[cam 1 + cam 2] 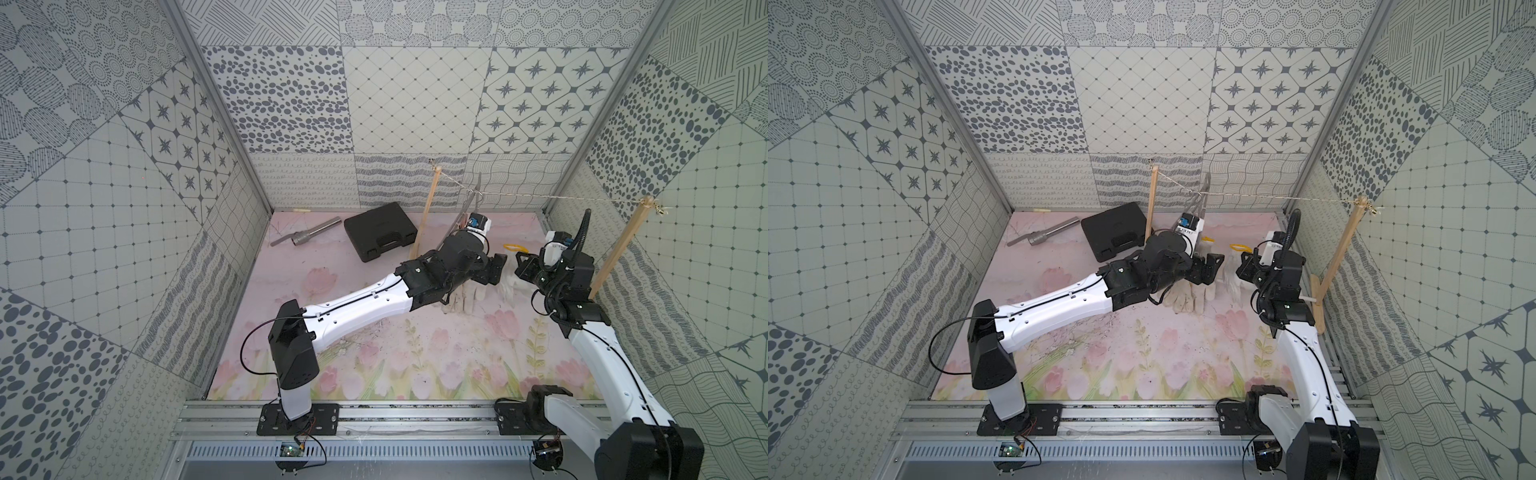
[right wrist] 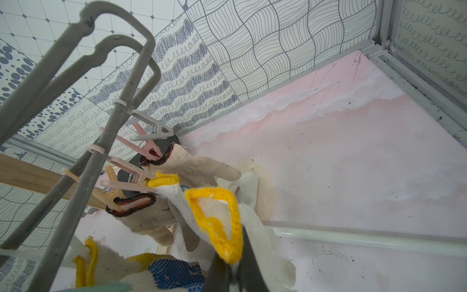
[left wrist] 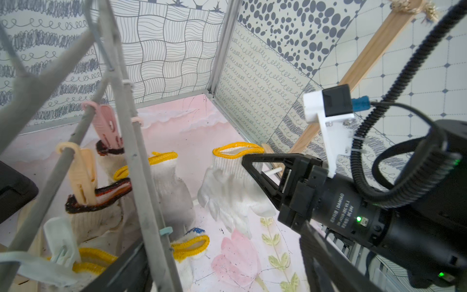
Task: Clip the gloves onto a hanger to dry
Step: Adjust the hanger on the clothesline.
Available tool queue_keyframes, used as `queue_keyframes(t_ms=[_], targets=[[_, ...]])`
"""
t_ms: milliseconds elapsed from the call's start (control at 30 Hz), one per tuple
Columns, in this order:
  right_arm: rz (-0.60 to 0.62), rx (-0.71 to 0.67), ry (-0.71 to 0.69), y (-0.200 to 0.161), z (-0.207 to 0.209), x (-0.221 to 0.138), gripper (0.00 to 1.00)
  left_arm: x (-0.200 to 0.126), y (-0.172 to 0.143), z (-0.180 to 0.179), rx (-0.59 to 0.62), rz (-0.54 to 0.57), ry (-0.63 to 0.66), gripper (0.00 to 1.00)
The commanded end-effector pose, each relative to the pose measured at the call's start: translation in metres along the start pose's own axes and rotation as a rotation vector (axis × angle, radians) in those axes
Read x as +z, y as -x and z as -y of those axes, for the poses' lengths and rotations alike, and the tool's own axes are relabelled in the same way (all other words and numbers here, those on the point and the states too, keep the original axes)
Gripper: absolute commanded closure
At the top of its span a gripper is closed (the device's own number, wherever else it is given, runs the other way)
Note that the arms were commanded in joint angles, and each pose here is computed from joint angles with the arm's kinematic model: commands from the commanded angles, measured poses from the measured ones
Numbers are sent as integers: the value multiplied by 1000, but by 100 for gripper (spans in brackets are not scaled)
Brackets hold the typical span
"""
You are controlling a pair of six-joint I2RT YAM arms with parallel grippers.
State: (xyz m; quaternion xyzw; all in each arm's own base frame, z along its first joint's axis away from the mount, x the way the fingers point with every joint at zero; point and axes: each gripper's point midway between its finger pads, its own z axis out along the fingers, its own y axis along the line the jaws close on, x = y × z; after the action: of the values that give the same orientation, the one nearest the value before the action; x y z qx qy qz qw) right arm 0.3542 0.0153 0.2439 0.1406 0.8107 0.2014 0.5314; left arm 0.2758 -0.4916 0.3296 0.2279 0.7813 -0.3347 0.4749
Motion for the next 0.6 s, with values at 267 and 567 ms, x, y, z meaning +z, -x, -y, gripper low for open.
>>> queue_keyframes(t_ms=[267, 567], targets=[[62, 4, 43, 14, -3, -14, 91, -30, -1, 20, 9, 57, 61, 12], [54, 8, 82, 11, -8, -15, 92, -103, -20, -26, -25, 57, 130, 16]])
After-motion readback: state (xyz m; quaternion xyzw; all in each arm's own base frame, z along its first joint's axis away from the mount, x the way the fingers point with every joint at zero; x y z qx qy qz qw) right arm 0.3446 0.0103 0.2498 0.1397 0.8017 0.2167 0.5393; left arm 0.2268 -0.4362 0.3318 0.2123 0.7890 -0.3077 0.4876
